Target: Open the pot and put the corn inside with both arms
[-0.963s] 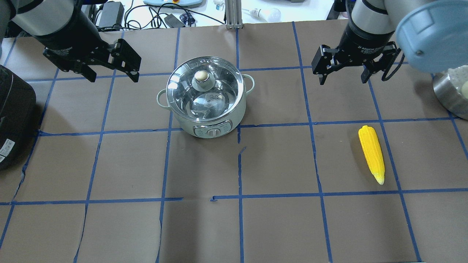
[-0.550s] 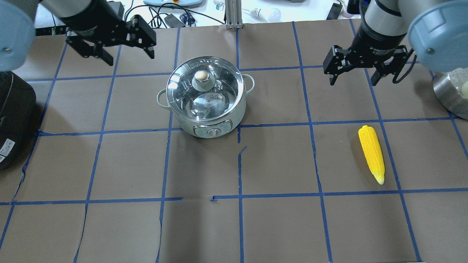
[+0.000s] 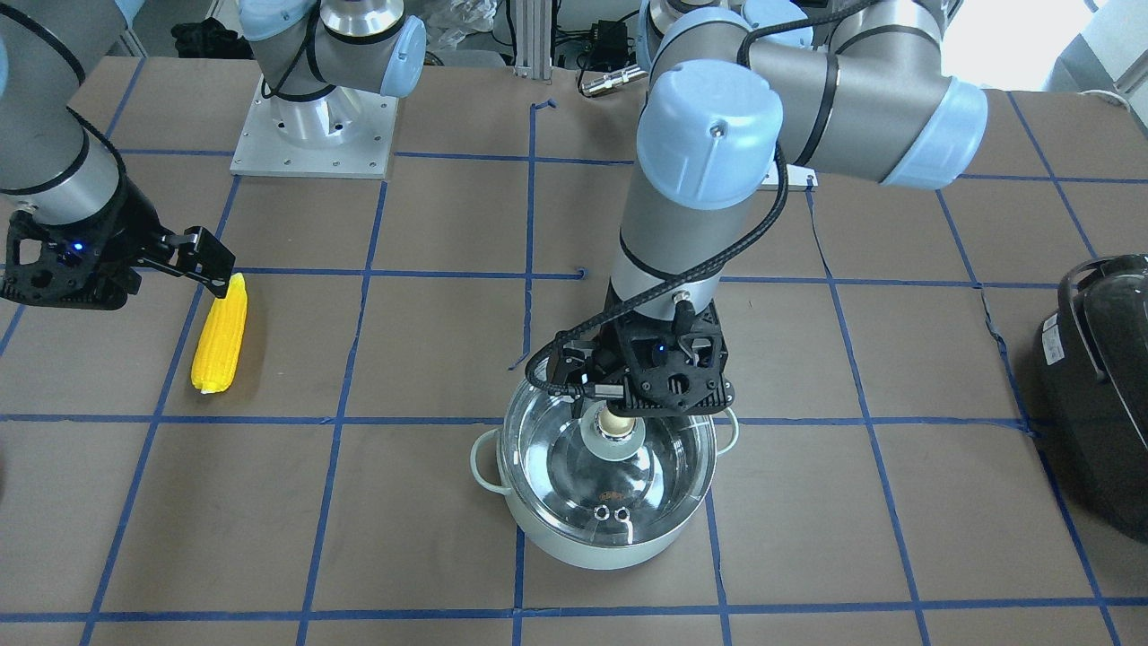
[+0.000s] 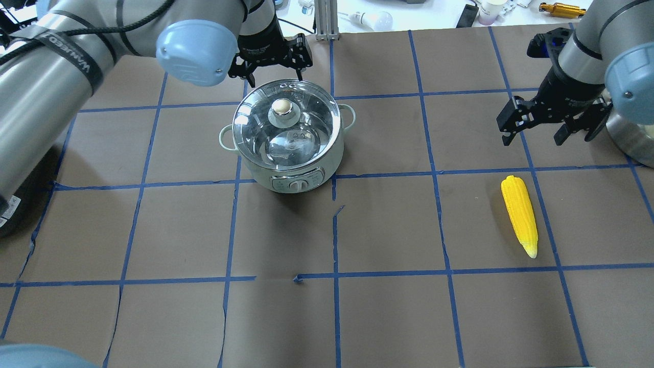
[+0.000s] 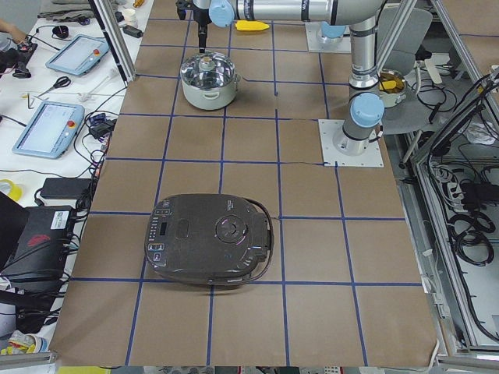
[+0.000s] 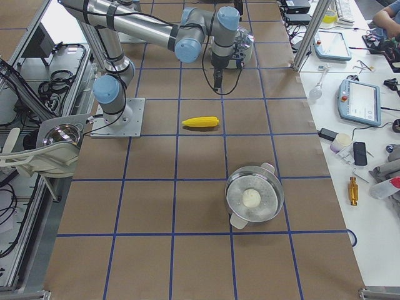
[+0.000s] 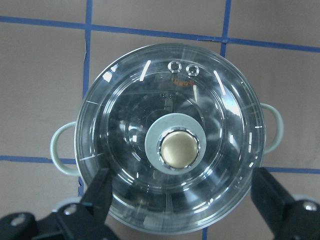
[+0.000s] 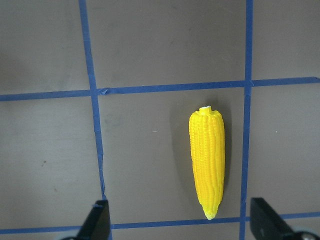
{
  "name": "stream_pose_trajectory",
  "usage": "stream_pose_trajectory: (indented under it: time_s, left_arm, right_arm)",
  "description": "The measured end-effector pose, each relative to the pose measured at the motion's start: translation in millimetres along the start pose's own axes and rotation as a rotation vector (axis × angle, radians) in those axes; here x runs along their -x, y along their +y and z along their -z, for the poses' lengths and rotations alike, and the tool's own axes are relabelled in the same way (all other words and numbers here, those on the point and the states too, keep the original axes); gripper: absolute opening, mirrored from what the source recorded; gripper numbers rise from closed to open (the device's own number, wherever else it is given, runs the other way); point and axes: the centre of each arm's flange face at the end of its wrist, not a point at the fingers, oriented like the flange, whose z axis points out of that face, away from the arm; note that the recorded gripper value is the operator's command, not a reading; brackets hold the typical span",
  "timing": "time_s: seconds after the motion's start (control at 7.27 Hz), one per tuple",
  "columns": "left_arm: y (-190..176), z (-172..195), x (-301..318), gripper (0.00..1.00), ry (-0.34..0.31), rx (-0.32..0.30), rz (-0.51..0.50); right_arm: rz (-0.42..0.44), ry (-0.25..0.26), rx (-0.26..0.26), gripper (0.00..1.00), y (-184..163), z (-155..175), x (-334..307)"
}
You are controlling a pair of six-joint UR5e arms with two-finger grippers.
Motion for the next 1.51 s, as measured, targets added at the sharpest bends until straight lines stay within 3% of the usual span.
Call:
stream_pose_trajectory:
  time_s: [0.41,0.83,0.96,1.1,1.24,1.38,1.51]
  left_arm:
    - [9.7,-47.6,-2.8,0.99,-0.035,0.061,-0.022]
    - [12.0,-62.0,-2.6,0.97,-0.043,0.088,-0.036]
    - [11.7,-63.1,-3.0,0.91,-0.04,0.089,-0.04]
    - [11.4,-63.6,-3.5,0.7,-0.035,0.089,-0.041]
    - [11.4,-63.9,-3.7,0.47,-0.034,0.089,-0.042]
    - [11.6,-64.6,-3.6,0.23,-0.034,0.089,-0.043]
    - [11.7,-64.9,-3.5,0.11,-0.034,0.09,-0.042]
  right_arm:
    - [0.063,-0.043,0.052,1.0,23.2,-81.3,-44.1]
    - [0.116,-0.032,0.062,1.0,35.0,-151.2,-47.5]
    - [0.121,-0.018,0.066,1.0,35.0,-165.5,-48.7]
    - [0.123,-0.013,0.077,0.96,35.6,-175.5,-49.3]
    - [0.124,-0.012,0.085,0.87,35.5,-184.0,-49.5]
    - [0.125,-0.012,0.088,0.62,33.9,-190.7,-50.0]
    - [0.124,-0.013,0.089,0.26,31.8,-196.1,-50.5]
